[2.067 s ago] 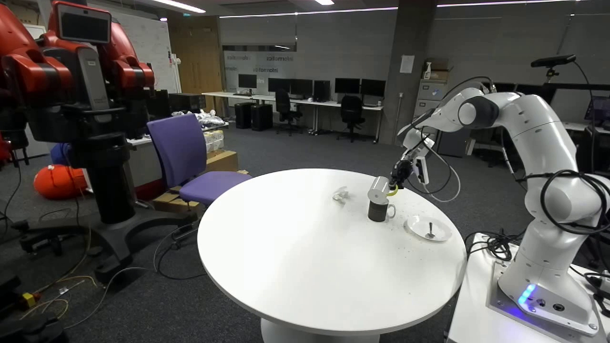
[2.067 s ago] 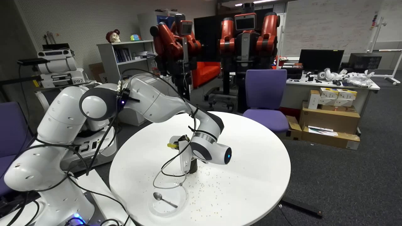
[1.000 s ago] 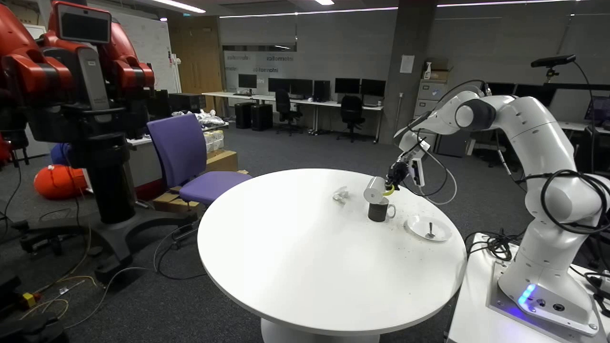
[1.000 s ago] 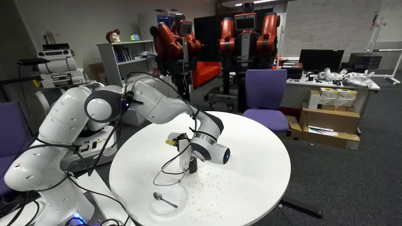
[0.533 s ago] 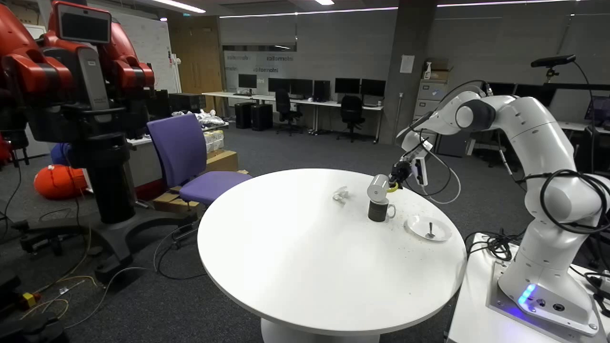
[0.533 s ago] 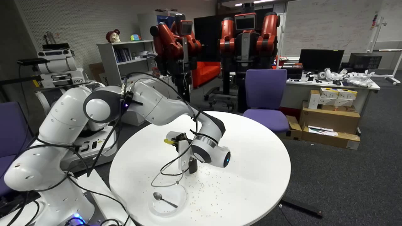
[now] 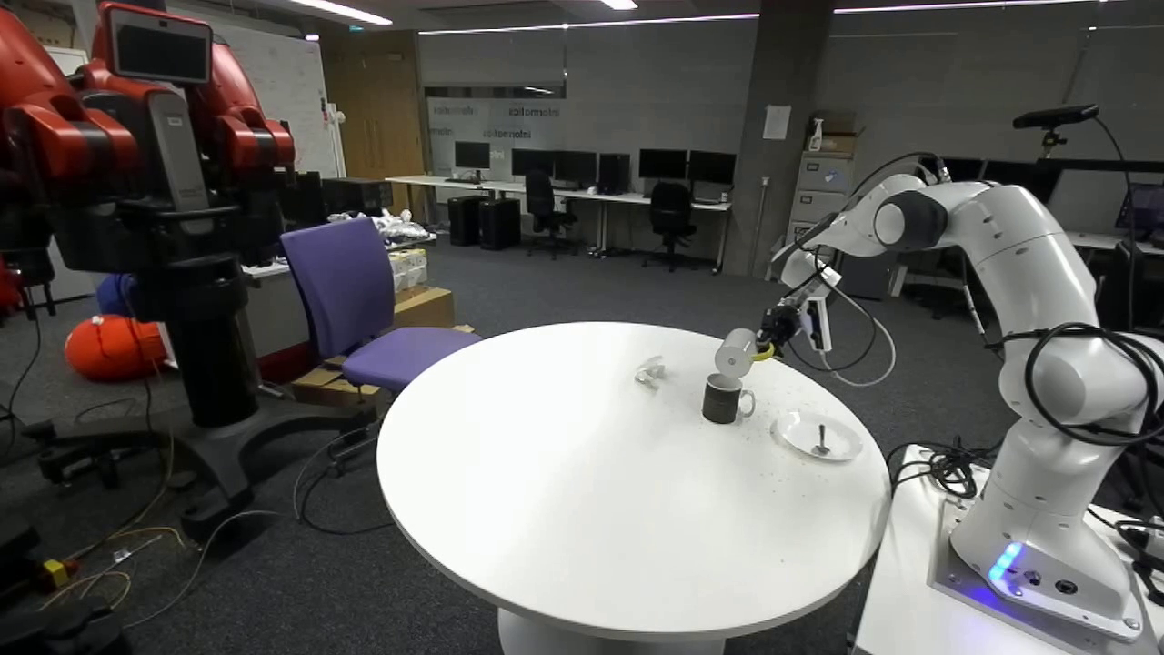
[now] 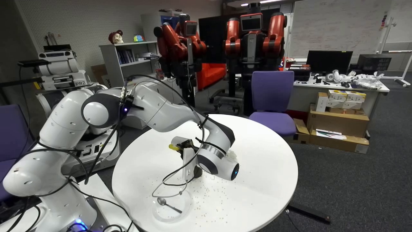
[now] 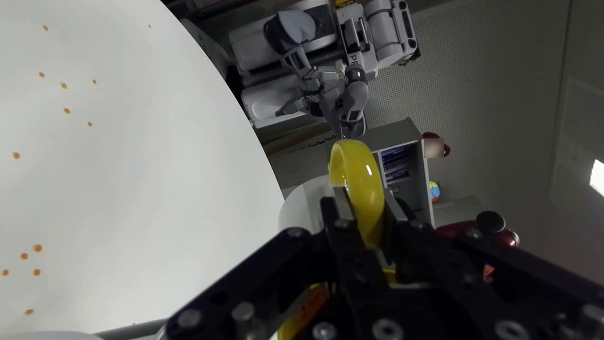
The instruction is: Pour the liquid from the mug on the left into the mug on the right.
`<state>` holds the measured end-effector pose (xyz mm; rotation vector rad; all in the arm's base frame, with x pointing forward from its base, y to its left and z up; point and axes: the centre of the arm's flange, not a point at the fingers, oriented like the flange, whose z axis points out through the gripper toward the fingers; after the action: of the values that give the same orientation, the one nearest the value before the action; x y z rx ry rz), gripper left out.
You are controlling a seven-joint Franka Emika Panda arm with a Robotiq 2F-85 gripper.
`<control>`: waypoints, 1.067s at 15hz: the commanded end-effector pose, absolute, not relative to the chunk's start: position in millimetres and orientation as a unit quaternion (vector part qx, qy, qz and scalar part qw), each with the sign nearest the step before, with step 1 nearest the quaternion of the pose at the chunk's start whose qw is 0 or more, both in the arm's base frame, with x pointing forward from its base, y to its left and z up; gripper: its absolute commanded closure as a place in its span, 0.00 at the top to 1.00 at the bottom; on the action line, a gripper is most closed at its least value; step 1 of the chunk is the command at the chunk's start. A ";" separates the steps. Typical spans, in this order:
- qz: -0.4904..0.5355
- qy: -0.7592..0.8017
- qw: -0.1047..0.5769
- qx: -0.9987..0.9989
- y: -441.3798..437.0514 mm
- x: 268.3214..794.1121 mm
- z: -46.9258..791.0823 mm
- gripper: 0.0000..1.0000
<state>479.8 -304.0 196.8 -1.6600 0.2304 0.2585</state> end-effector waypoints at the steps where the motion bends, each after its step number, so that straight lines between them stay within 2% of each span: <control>1: 0.115 0.104 0.680 -0.716 -310.7 480.0 207.4 0.05; 16: 0.129 0.095 0.689 -0.707 -296.6 494.5 186.9 0.05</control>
<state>487.9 -285.0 176.5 -1.6239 0.2187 0.2883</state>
